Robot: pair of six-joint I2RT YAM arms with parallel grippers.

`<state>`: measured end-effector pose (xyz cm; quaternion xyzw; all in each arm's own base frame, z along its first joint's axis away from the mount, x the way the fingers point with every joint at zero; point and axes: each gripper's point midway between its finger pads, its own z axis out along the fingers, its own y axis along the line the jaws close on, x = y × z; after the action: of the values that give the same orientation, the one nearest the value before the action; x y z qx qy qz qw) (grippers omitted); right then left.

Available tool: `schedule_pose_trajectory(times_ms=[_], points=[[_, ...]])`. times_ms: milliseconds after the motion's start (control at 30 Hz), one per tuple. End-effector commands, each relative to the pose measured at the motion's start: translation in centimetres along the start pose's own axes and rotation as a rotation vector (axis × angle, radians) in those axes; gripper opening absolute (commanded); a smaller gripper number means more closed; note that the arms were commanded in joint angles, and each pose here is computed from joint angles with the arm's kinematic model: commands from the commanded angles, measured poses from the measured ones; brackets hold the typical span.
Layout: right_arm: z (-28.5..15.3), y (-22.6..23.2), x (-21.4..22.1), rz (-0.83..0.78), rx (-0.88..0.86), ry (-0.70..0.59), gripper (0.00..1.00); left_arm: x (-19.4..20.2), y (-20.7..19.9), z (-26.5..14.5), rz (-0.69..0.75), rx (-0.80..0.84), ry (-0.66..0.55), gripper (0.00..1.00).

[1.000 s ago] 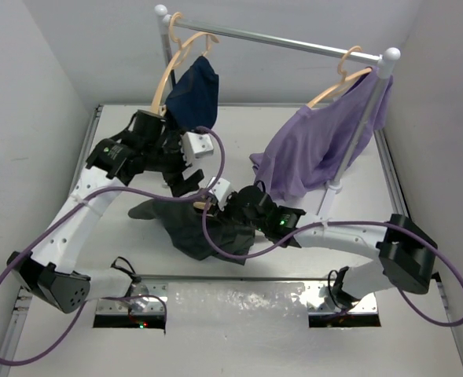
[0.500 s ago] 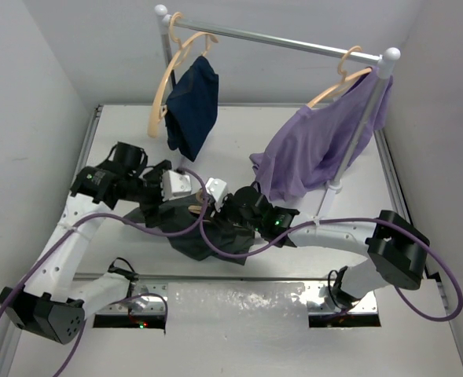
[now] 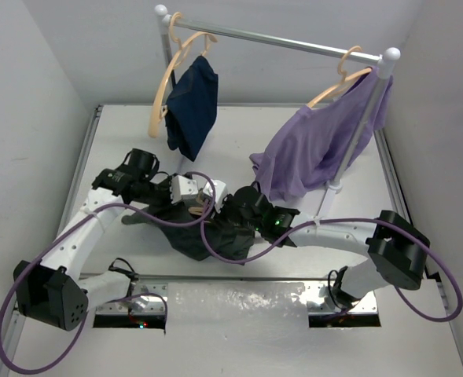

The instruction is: Place the t-shirt on the hanger

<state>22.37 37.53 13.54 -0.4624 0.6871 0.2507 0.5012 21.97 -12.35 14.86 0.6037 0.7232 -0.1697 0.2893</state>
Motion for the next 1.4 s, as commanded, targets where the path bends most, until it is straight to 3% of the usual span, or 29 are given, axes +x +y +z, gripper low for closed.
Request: schedule_pose_trajectory(times_ms=[0, 67, 100, 133, 167, 333, 367, 467, 500, 567, 600, 700, 967, 1067, 1167, 1267, 1300, 1367], points=[[-0.6, -0.6, -5.9, -0.035, -0.001, -0.164, 0.00, -0.3, -1.4, 0.6, 0.027, 0.054, -0.050, 0.51], [-0.6, -0.6, -6.2, -0.045, -0.003, -0.167, 0.00, 0.1, -2.0, 1.0, 0.006, 0.070, -0.050, 0.47], [-0.5, -0.6, -6.3, -0.046, -0.003, -0.167, 0.00, -0.2, -2.0, 1.0, 0.002, 0.071, -0.061, 0.36], [-0.5, -0.5, -6.4, -0.048, -0.009, -0.168, 0.00, -0.6, -1.8, 0.8, -0.020, 0.056, -0.074, 0.10], [-0.5, -0.6, -6.4, -0.048, -0.009, -0.167, 0.00, -1.0, -1.5, 0.6, -0.029, 0.042, -0.087, 0.03], [-0.2, -1.5, -6.0, -0.027, 0.035, -0.118, 0.00, -2.7, 0.2, -1.0, -0.117, -0.072, -0.126, 0.00], [-0.2, -1.8, -5.9, -0.020, 0.055, -0.101, 0.17, -2.5, 0.4, -1.3, -0.128, -0.098, -0.116, 0.00], [-0.3, -3.0, -5.3, 0.007, 0.121, -0.034, 0.34, -2.3, -0.1, -2.5, -0.126, -0.149, -0.122, 0.00], [-0.3, -3.1, -5.3, 0.031, 0.130, -0.025, 0.53, -2.3, -0.5, -2.7, -0.116, -0.152, -0.126, 0.00], [-0.7, -3.0, -5.3, 0.075, 0.135, -0.010, 0.64, -2.1, -1.4, -3.4, -0.095, -0.167, -0.135, 0.00], [-0.9, -2.9, -5.5, 0.089, 0.133, -0.014, 0.77, -2.0, -1.4, -3.6, -0.090, -0.186, -0.137, 0.00], [-2.2, -2.8, -6.4, 0.158, 0.138, -0.023, 0.97, -1.2, -1.1, -4.3, -0.149, -0.264, -0.118, 0.00], [-7.4, -5.4, -4.6, 0.398, 0.366, 0.042, 0.99, -0.2, 0.1, -6.2, -0.256, -0.472, -0.131, 0.00], [-7.6, -5.2, -3.7, 0.462, 0.380, 0.043, 0.94, 0.1, -0.1, -6.2, -0.246, -0.482, -0.136, 0.00], [-7.0, -4.7, -3.6, 0.432, 0.337, 0.028, 0.94, -0.3, -1.0, -6.2, -0.179, -0.465, -0.174, 0.00], [-5.8, -3.5, -4.8, 0.287, 0.214, -0.002, 0.98, -1.1, -1.3, -7.1, -0.043, -0.482, -0.199, 0.00], [-5.2, -2.0, -5.9, 0.157, 0.095, -0.028, 0.98, -1.3, -1.4, -7.5, 0.022, -0.490, -0.199, 0.00], [-5.1, -2.3, -7.7, 0.068, 0.071, -0.049, 0.96, -1.8, -2.1, -7.5, 0.090, -0.449, -0.209, 0.00]])
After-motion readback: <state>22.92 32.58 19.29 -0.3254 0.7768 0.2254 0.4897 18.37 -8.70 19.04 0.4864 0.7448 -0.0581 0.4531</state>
